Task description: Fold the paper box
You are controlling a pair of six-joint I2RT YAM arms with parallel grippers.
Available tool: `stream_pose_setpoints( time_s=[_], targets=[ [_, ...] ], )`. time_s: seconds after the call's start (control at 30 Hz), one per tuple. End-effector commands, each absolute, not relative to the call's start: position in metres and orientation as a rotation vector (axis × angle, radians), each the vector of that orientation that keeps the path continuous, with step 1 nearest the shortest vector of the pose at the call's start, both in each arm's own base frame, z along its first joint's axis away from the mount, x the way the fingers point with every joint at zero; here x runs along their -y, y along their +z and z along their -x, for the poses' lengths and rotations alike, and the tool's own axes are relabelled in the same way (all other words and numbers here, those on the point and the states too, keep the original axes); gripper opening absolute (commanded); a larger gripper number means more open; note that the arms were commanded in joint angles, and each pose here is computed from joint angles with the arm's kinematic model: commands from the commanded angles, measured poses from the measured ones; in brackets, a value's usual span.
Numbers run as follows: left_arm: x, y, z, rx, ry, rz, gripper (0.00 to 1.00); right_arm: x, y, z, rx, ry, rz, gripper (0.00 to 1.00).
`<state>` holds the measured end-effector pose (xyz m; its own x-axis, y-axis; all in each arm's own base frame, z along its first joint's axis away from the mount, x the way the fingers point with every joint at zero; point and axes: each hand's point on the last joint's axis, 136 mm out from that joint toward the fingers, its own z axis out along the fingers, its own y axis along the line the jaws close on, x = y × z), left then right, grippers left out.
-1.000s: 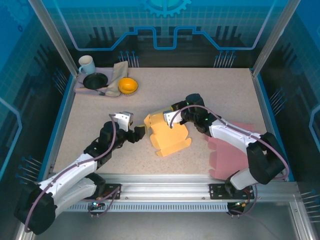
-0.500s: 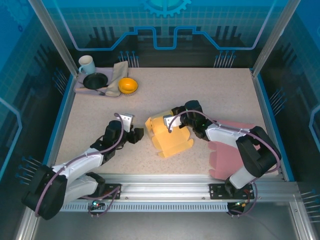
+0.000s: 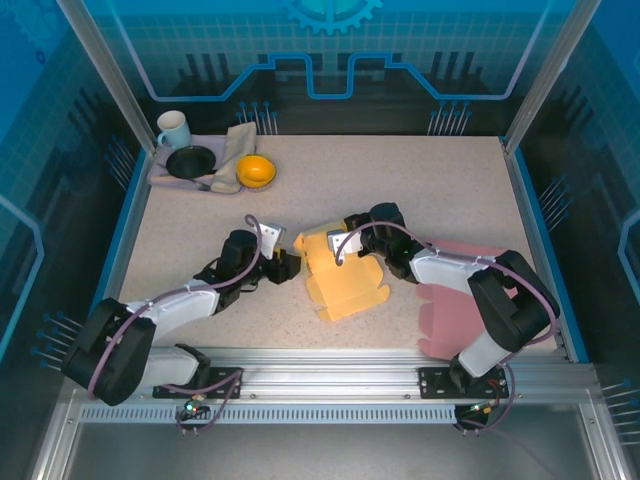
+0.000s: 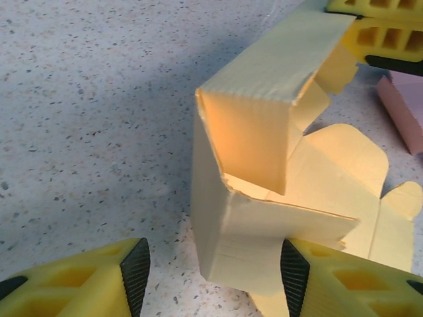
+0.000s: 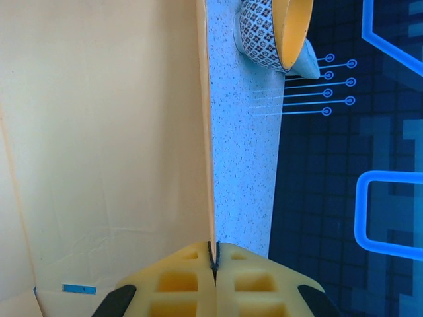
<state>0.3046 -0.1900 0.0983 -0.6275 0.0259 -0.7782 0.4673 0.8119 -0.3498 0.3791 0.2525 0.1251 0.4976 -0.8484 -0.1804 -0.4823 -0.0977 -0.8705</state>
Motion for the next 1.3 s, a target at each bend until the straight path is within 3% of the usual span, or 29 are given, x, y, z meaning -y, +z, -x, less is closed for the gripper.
stream_pose_setpoints(
  time_s=[0.0,0.77,0.93,1.13,1.27],
  targets=[
    [0.201,0.116,-0.31,-2.111,-0.753,-0.392,0.59,-0.25,0.134,-0.385,-1.141,-0.478,1.672,0.0],
    [0.214,0.109,-0.303,-2.145,-0.785,-0.425,0.59,-0.243,0.126,-0.383,-1.179,-0.483,1.675,0.0],
    [0.197,0.12,-0.301,-2.137,-0.668,-0.425,0.6,-0.239,0.127,-0.383,-1.175,-0.501,1.677,0.0],
    [0.159,0.165,-0.323,-2.115,-0.602,-0.191,0.65,-0.23,0.134,-0.386,-1.179,-0.528,1.662,0.0],
    [0.16,0.15,-0.321,-2.165,-0.582,-0.225,0.63,-0.226,0.139,-0.385,-1.184,-0.521,1.645,0.0]
  ],
)
